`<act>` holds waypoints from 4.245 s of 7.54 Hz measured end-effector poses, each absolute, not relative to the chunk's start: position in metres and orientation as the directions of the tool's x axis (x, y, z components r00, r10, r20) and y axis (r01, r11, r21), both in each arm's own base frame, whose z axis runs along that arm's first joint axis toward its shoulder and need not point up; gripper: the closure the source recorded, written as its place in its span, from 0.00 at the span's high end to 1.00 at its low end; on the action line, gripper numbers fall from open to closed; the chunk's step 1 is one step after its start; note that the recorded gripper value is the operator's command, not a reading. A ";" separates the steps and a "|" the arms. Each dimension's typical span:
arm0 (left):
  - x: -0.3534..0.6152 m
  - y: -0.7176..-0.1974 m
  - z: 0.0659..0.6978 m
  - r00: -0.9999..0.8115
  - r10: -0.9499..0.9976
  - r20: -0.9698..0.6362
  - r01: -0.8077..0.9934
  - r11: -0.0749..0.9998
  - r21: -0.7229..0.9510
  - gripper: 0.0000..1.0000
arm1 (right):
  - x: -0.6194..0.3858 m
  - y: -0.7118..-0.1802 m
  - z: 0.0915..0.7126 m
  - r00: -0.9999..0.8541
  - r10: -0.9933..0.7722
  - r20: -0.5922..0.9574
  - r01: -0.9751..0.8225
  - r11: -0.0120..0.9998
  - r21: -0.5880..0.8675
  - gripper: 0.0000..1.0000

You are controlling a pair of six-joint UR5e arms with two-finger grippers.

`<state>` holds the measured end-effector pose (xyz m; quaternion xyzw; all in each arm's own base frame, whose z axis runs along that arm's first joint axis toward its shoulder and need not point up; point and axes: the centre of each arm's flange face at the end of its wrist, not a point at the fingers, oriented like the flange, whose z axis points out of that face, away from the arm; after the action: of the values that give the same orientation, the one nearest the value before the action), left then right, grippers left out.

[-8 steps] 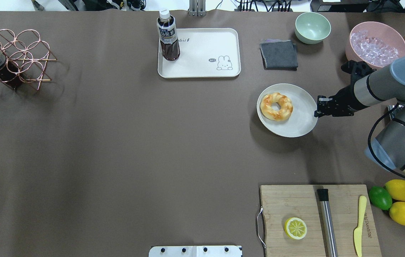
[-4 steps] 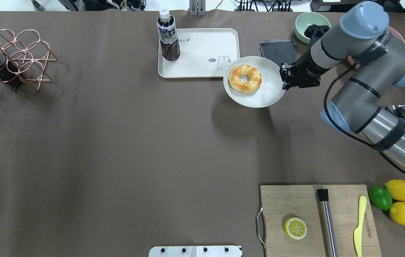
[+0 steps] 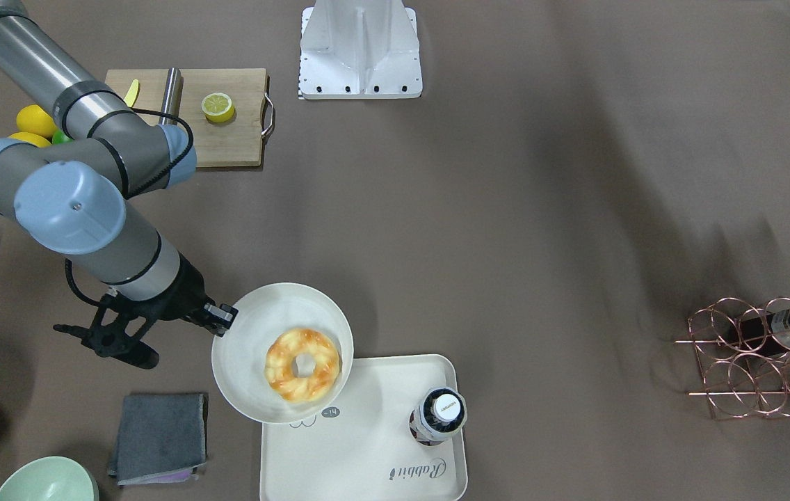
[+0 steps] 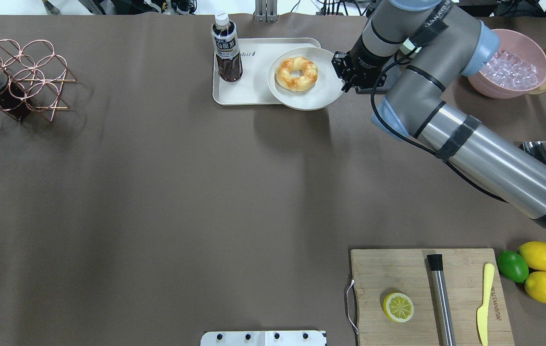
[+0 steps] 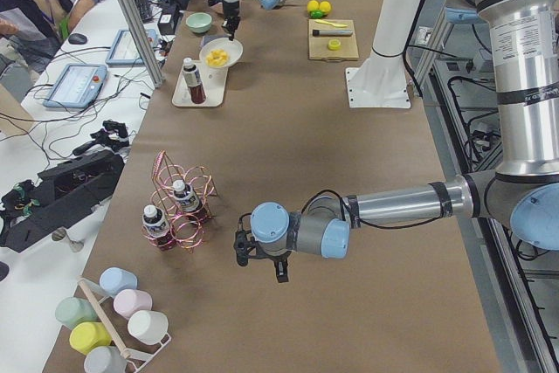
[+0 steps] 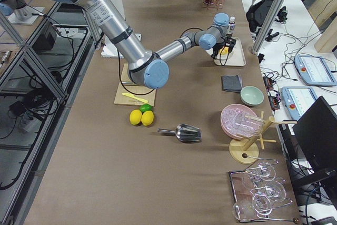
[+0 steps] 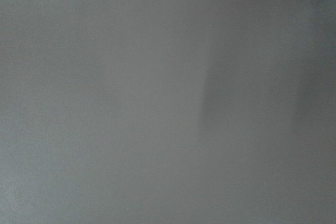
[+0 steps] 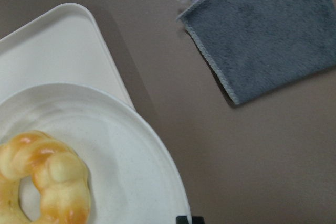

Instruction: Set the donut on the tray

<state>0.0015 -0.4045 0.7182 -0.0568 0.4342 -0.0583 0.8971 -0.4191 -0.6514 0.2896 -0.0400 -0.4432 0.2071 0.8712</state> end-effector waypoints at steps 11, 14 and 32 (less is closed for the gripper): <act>0.000 -0.397 0.722 0.616 -0.142 -0.775 0.058 0.989 -0.135 0.98 | -0.472 -0.661 0.282 0.445 0.428 0.787 -0.411 0.878 -0.245 1.00; -0.001 -0.385 0.727 0.610 -0.141 -0.780 0.056 0.989 -0.134 0.98 | -0.406 -0.617 0.316 0.467 0.411 0.783 -0.392 0.890 -0.234 1.00; -0.001 -0.372 0.738 0.612 -0.150 -0.777 0.049 0.987 -0.152 0.98 | 0.074 -0.361 0.695 0.731 -0.011 0.682 -0.006 1.000 0.022 1.00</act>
<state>-0.0015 -0.3722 0.7383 -0.0576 0.4372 -0.0557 0.8958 0.0741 -0.3607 0.6947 0.0114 -0.3668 -0.0013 0.9302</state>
